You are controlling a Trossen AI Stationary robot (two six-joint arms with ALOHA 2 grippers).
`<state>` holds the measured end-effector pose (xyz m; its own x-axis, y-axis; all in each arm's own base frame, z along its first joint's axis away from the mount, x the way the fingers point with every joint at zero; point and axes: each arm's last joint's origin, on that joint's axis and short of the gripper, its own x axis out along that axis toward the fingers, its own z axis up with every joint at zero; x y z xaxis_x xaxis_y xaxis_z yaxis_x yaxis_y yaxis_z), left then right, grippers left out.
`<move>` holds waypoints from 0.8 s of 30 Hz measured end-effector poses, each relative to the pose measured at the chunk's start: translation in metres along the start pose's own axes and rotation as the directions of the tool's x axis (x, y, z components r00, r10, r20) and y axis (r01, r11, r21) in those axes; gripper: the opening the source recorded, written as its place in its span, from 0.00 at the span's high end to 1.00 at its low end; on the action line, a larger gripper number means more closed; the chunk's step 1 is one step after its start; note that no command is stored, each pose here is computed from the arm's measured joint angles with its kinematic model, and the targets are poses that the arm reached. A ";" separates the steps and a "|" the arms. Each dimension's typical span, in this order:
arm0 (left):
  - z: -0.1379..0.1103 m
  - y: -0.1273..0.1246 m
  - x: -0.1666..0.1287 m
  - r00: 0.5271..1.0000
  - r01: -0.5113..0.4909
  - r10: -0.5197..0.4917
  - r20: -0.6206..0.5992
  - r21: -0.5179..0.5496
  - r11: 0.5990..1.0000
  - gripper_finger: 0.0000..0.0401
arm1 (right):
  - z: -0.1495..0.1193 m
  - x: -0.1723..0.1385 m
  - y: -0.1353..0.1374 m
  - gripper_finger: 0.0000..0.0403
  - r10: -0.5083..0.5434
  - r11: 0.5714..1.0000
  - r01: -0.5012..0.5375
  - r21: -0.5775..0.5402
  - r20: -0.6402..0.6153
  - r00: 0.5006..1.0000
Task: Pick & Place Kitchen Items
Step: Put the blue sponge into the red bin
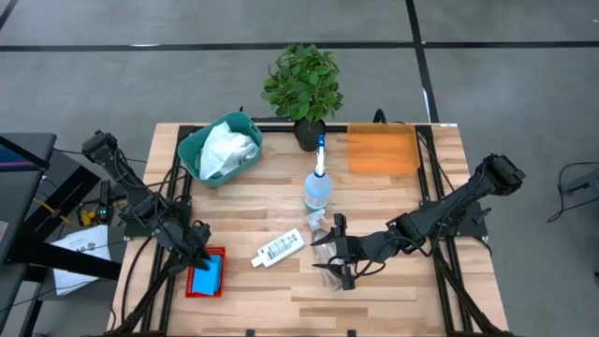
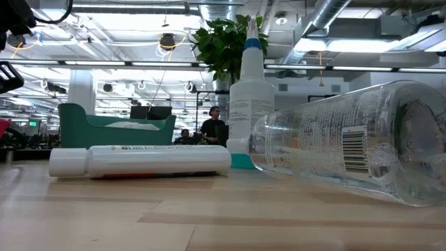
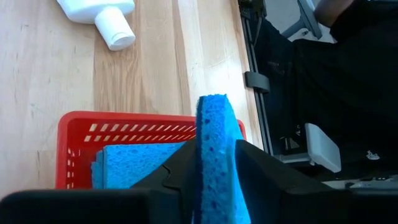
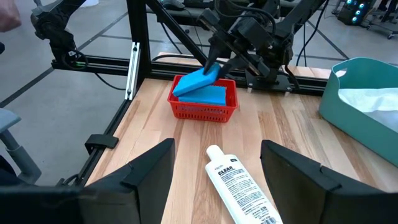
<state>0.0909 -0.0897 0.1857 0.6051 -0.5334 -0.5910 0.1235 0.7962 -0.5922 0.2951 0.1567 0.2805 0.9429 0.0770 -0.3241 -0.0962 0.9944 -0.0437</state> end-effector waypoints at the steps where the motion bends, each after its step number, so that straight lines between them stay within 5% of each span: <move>1: 0.000 0.000 0.000 1.000 0.000 0.000 0.000 0.007 1.000 0.72 | 0.000 0.000 0.000 0.42 0.000 1.000 0.000 0.000 0.000 1.000; 24: -0.004 0.007 0.000 0.995 -0.094 0.096 -0.010 0.142 0.985 0.49 | 0.000 0.000 0.001 0.42 0.026 1.000 -0.026 0.000 -0.002 1.000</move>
<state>0.0886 -0.0851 0.1797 0.6062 -0.4574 -0.6506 0.1766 0.8751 -0.4506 0.2950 0.1575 0.2805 0.9393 0.1029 -0.3274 -0.1209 0.9920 -0.0350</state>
